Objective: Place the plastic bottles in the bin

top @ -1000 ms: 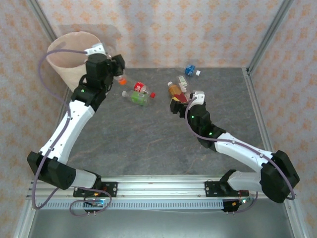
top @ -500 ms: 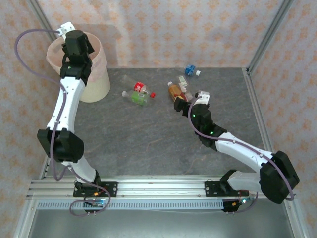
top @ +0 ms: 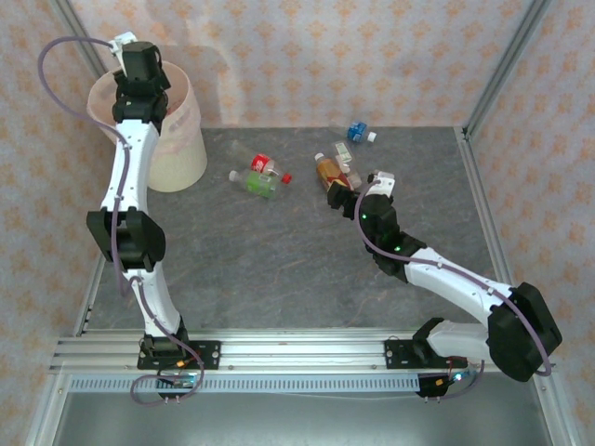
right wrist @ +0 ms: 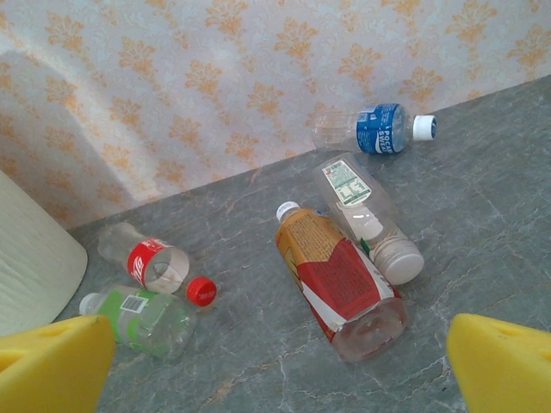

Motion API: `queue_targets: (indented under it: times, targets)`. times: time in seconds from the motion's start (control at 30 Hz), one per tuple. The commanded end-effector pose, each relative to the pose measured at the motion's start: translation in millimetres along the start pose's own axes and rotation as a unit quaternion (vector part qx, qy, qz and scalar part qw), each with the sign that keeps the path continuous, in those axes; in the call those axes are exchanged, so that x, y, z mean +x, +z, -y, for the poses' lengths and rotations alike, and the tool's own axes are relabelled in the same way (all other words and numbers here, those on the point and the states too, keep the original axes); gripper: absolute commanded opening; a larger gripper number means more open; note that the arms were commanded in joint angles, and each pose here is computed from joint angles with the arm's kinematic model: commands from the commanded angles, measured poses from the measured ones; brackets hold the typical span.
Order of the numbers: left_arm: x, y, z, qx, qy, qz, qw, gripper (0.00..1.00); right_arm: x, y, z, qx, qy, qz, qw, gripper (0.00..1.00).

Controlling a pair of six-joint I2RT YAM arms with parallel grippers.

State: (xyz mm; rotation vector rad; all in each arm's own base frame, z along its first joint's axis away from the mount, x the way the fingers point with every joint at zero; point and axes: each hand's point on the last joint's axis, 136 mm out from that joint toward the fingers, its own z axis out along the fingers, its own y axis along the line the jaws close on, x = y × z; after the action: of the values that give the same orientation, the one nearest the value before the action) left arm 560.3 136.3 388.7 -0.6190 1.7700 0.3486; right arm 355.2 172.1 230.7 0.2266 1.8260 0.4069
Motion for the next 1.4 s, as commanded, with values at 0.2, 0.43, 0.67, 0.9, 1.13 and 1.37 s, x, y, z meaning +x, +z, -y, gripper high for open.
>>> queue_targets:
  times: [0.2, 0.43, 0.67, 0.9, 1.13, 1.37]
  targets:
    - [42, -17, 30, 0.107, -0.003, -0.111, 0.988, 0.84, -1, -1, 3, 0.008, -0.001, -0.003, 1.000, 0.99]
    - [37, -43, 40, 0.149, -0.051, -0.130, 0.979, 0.99, 3, 1, 5, 0.011, 0.001, -0.006, 1.000, 0.99]
    - [41, -95, 55, 0.123, -0.059, -0.118, 0.984, 1.00, 3, 1, 7, 0.014, 0.003, -0.006, 1.000, 0.99]
    - [80, -142, 81, 0.091, -0.098, -0.087, 0.987, 1.00, 5, 0, 15, 0.026, 0.010, -0.005, 1.000, 0.99]
    - [158, -162, 107, 0.065, -0.124, -0.142, 0.980, 1.00, 5, -1, 24, 0.041, 0.005, -0.002, 0.999, 0.99]
    - [234, -155, 116, 0.023, -0.109, -0.216, 0.970, 1.00, 12, -1, 31, 0.053, -0.004, -0.012, 0.999, 0.99]
